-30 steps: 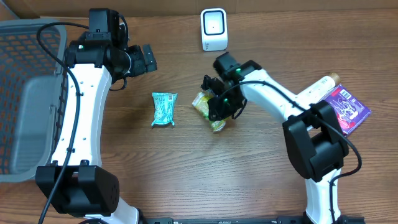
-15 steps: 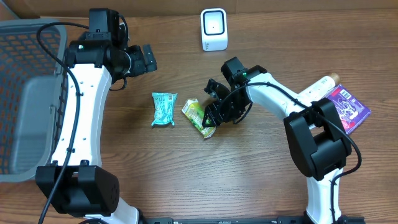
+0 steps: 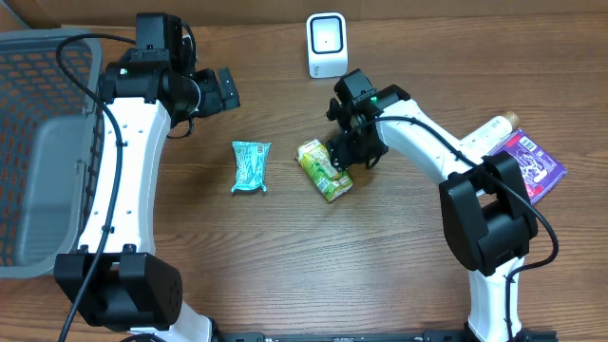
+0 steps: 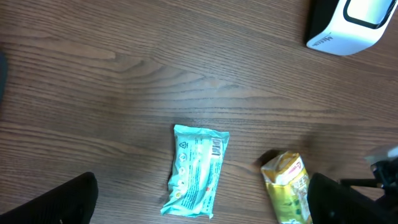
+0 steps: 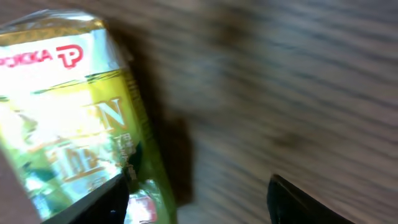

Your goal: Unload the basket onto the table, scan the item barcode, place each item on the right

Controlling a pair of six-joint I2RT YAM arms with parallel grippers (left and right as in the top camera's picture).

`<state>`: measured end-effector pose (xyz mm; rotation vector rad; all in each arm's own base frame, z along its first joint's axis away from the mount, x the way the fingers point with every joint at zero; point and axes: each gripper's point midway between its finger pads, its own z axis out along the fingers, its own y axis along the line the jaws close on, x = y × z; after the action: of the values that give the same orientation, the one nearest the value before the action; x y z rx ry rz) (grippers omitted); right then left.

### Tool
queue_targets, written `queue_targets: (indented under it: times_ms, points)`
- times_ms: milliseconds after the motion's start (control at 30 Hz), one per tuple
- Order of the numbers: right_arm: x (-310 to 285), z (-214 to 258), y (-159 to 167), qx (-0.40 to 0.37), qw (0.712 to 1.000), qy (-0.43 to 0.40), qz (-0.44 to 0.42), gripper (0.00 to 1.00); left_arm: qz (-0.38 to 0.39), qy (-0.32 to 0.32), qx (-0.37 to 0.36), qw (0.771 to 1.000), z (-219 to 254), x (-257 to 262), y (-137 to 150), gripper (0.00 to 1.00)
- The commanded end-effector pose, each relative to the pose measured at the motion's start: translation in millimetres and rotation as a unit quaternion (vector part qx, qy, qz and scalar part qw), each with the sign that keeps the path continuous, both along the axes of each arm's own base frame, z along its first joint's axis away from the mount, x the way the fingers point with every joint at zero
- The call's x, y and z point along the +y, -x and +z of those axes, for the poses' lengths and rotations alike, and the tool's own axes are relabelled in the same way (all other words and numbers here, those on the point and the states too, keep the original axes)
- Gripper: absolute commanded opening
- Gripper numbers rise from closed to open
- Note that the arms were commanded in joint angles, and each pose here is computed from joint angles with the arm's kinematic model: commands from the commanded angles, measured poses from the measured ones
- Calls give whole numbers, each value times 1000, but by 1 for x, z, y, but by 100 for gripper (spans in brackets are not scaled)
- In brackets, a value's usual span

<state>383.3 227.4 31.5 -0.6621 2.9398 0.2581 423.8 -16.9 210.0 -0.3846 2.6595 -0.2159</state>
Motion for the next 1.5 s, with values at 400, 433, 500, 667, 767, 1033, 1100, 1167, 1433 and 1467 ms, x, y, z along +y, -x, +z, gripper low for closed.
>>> queue_targets:
  times_ms: [400,433,500,667,767,1033,1100,1167,1433,1467]
  points:
    - [63,50,36,-31,996,38,74,58,1,5,-14,1000,11,-2,-1,100]
    - [73,49,46,-23,997,34,70,51,1,5,-14,1000,11,-2,-1,100]
    - [81,46,56,-11,997,23,76,38,1,5,-14,1000,11,-2,-1,100]
    - [88,33,70,17,999,10,40,15,1,5,-14,1000,11,-2,-1,100]
    - [84,24,72,23,999,14,30,15,1,5,-14,1000,11,-2,-1,100]
    - [73,21,73,37,999,23,21,16,1,5,-14,1000,11,-2,-1,100]
    - [74,21,76,43,999,22,23,16,1,5,-14,1000,11,-2,-1,100]
    - [73,21,77,47,998,24,16,16,1,5,-14,1000,11,-2,-1,100]
    - [55,21,62,27,998,49,-10,16,2,6,-14,1000,11,-2,-1,100]
    - [53,23,58,25,999,47,-12,16,2,5,-14,1000,11,-2,-1,100]
